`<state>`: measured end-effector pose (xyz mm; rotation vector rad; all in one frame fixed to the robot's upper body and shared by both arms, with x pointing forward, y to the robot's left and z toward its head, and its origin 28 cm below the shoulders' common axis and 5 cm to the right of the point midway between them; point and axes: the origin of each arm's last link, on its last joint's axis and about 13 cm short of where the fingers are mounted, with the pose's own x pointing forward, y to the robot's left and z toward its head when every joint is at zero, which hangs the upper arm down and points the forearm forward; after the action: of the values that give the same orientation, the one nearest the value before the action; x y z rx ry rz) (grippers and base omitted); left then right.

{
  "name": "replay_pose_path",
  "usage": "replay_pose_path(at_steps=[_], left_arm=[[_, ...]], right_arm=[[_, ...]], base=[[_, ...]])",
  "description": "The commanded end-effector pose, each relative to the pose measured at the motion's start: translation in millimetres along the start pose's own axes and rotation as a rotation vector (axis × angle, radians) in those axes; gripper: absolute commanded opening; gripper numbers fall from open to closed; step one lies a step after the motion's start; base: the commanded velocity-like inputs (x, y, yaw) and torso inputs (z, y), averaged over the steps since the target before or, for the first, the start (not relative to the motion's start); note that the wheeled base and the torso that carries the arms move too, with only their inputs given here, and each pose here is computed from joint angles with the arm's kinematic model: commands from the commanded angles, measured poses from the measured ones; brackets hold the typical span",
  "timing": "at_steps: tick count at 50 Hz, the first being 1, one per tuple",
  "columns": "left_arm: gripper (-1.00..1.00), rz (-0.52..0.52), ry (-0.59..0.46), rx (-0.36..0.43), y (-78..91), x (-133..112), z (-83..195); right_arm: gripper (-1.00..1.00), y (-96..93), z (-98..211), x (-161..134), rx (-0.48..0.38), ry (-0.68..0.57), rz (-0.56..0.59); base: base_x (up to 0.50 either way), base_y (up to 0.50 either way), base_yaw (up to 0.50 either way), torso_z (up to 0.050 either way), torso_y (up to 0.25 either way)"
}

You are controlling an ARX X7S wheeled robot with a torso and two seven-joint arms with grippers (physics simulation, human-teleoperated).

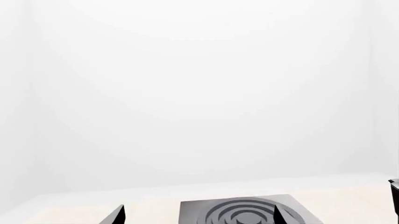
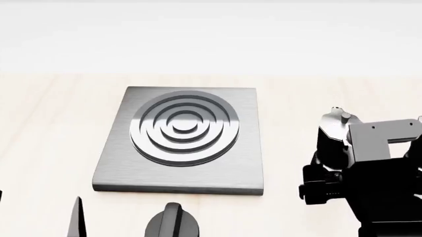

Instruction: Put both moka pots on the stove.

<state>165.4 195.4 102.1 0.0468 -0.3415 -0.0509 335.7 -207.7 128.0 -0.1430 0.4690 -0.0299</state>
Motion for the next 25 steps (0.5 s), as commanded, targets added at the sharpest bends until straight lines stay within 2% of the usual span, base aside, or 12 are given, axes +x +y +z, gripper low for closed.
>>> replay_pose_path(at_steps=[1,11,12,25], left_arm=[[1.0,-0.002,0.001,0.0,-0.3,1.8,-0.6],[1.0,-0.003,0.003,0.001,-0.2,3.7,-1.6],[1.0,-0.003,0.003,0.0,-0.1,3.8,-1.6],[1.0,-0.011,0.009,0.004,-1.5,4.7,-2.8]], right_arm=[[1.0,-0.4,-4.8,4.5,0.003,0.005,-0.002],[1.0,-1.5,-8.4,6.6,0.013,0.008,-0.017],[-1.0,-1.4,-8.9,7.0,0.017,0.006,-0.017],[-1.0,0.7,-6.9,4.4,0.008,-0.008,-0.007]], base=[[0.0,0.0,0.0,0.0,0.0],[0.0,0.0,0.0,0.0,0.0],[0.0,0.0,0.0,0.0,0.0],[0.0,0.0,0.0,0.0,0.0]])
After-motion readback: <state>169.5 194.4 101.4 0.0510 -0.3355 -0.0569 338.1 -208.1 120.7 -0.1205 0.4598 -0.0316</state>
